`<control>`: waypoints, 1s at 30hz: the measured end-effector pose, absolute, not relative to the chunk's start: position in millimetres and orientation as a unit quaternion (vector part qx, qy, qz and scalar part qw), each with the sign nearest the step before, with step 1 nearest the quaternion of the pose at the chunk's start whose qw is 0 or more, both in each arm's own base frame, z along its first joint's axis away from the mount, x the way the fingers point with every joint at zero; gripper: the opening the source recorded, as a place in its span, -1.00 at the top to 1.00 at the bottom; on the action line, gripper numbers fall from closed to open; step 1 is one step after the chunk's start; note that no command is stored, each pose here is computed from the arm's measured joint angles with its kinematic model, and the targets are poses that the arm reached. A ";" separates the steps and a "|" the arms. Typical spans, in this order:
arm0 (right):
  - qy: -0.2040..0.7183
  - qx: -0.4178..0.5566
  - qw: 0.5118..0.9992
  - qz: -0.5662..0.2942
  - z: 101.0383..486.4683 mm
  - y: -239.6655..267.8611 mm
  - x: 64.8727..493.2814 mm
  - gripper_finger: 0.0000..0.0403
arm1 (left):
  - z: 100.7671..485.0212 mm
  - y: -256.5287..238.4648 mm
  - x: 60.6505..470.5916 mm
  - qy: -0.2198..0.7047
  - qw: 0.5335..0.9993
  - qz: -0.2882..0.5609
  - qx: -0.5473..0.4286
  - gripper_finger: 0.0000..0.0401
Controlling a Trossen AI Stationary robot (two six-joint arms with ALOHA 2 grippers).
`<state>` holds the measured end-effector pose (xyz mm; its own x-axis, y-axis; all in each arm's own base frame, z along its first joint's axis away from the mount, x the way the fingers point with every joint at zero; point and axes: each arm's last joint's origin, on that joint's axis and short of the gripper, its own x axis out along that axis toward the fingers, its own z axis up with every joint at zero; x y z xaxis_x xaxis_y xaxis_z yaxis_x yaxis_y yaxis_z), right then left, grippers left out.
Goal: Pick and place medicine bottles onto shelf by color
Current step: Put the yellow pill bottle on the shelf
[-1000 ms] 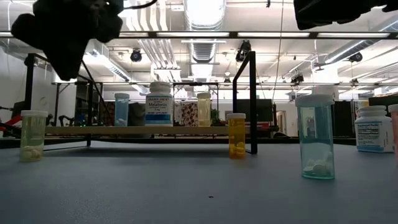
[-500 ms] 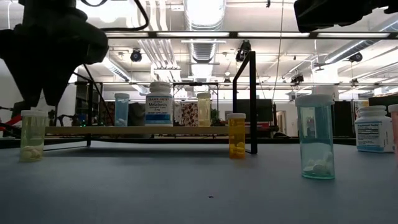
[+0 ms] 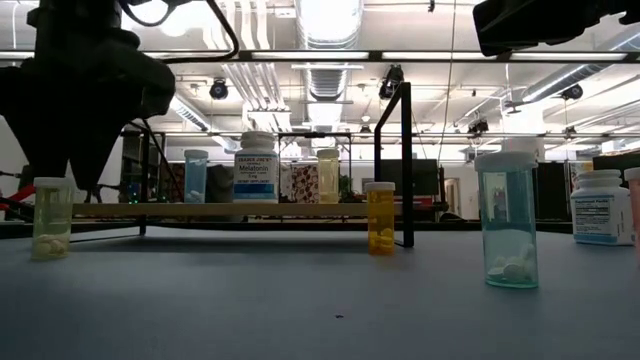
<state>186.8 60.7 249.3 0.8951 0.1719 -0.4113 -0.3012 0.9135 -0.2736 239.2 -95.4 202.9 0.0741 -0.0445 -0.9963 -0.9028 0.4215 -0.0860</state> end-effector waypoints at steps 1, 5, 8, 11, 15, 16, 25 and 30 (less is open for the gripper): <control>0.193 -0.166 0.959 0.123 249.2 60.7 186.8 0.94 | 201.7 -96.1 239.4 0.585 0.608 0.352 -0.406 -0.15; 0.195 -0.162 0.960 0.122 248.6 60.7 186.8 0.94 | 196.5 -98.3 240.8 0.595 0.599 0.353 -0.402 -0.15; 0.195 -0.162 0.960 0.122 248.6 60.7 186.8 0.94 | 195.5 -99.5 240.5 0.600 0.597 0.353 -0.400 -0.14; 0.194 -0.162 0.960 0.122 248.7 60.7 186.8 0.94 | 195.5 -99.7 240.3 0.600 0.596 0.352 -0.400 -0.05; 0.194 -0.162 0.960 0.122 248.7 60.7 186.8 0.94 | 195.6 -99.9 240.3 0.601 0.595 0.351 -0.401 0.16; 0.195 -0.163 0.960 0.122 248.7 60.7 186.8 0.94 | 195.6 -99.9 240.3 0.601 0.595 0.351 -0.401 0.22; 0.195 -0.163 0.960 0.122 248.6 60.7 186.8 0.94 | 201.8 -102.2 244.1 0.604 0.595 0.334 -0.411 0.53; 0.195 -0.163 0.960 0.122 248.6 60.7 186.8 0.94 | 236.6 -113.7 260.6 0.629 0.599 0.224 -0.442 0.48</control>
